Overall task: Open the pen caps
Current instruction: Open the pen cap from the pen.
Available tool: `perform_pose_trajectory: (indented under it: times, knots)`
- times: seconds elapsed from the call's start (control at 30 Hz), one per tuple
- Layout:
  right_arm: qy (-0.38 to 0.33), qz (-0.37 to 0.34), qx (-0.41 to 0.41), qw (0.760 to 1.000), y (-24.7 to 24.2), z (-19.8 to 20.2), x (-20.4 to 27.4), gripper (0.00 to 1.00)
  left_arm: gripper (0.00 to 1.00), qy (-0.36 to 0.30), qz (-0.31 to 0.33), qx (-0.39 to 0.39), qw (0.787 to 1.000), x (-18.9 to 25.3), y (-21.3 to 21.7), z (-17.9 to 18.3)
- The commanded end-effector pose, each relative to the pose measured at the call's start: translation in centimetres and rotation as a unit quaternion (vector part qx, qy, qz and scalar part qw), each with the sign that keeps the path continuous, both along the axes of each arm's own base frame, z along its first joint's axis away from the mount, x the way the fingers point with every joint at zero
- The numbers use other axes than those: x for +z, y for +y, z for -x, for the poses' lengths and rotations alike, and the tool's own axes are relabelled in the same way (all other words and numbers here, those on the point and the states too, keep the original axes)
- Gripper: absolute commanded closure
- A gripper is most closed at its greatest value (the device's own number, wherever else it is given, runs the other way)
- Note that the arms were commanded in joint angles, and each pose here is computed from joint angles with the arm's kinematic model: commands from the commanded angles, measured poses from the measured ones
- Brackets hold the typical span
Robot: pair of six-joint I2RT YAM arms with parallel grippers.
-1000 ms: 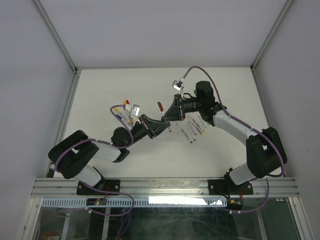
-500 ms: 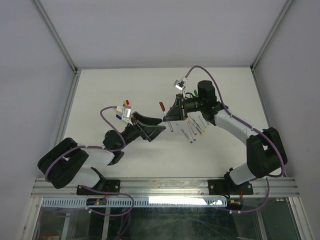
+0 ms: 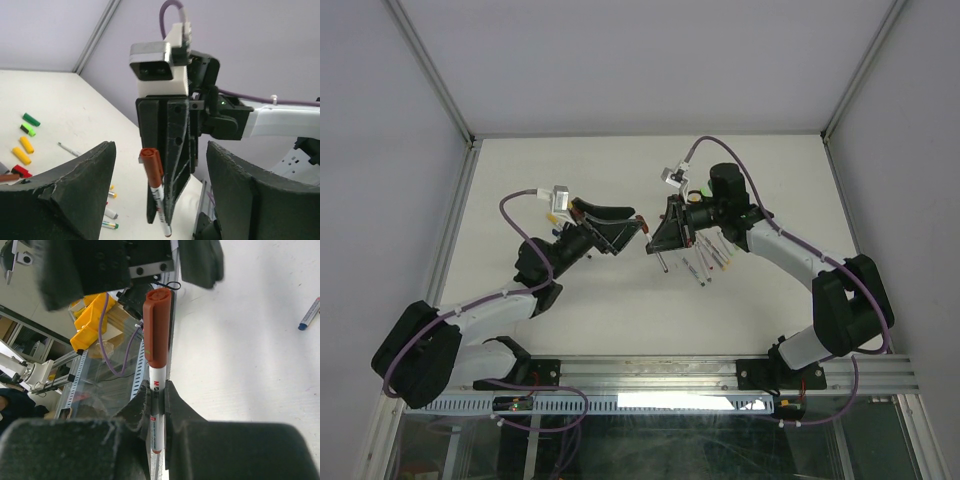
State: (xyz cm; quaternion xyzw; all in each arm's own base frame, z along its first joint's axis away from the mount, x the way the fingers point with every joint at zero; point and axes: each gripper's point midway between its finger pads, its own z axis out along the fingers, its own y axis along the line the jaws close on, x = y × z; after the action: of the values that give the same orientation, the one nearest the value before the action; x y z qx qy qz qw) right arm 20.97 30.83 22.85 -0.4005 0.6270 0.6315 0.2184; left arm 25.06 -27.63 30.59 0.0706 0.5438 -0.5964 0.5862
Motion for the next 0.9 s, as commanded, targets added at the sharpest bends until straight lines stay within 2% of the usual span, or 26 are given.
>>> perform_pose_trajectory:
  times: [0.0,0.03,0.27,0.4,0.53,0.6,0.67,0.73,0.8,0.83,0.87]
  knots:
    - [-0.041,-0.028,0.026,0.998,0.3,0.3,2.3,1.0,0.33,-0.006,-0.01,-0.021,1.0,0.2,-1.1,-0.3]
    - [-0.039,-0.028,0.027,0.998,0.3,0.3,2.2,1.0,0.41,-0.008,-0.009,-0.03,0.999,0.3,-1.3,-0.1]
    - [-0.03,-0.027,0.032,0.999,0.4,0.4,2.0,1.0,0.71,-0.018,-0.009,-0.06,0.998,0.5,-2.1,0.4]
    - [-0.026,-0.026,0.035,0.999,0.5,0.4,1.9,1.0,0.99,-0.032,-0.008,-0.074,0.997,0.8,-2.3,1.0]
    - [-0.024,-0.024,0.031,0.999,0.5,0.2,1.8,0.97,1.0,-0.042,-0.006,-0.076,0.996,1.1,-2.2,1.2]
    - [-0.026,-0.022,0.022,0.999,0.6,0.1,1.8,0.83,1.0,-0.038,-0.002,-0.067,0.997,1.1,-2.0,1.0]
    - [-0.031,-0.02,0.015,0.999,0.8,0.1,1.7,0.75,1.0,-0.032,0.004,-0.054,0.998,1.1,-1.7,0.6]
    - [-0.034,-0.016,0.008,0.999,1.0,0.0,1.6,0.73,1.0,-0.025,0.012,-0.038,0.999,1.2,-1.4,0.1]
    - [-0.036,-0.01,0.002,0.999,1.3,0.0,1.4,0.75,1.0,-0.018,0.025,-0.02,0.999,1.2,-0.9,-0.5]
    - [-0.036,-0.007,0.001,0.999,1.5,-0.1,1.4,0.84,1.0,-0.016,0.031,-0.011,0.999,1.3,-0.7,-0.7]
    - [-0.035,-0.004,0.001,0.999,1.6,-0.1,1.3,0.99,1.0,-0.014,0.036,-0.003,0.999,1.4,-0.5,-0.9]
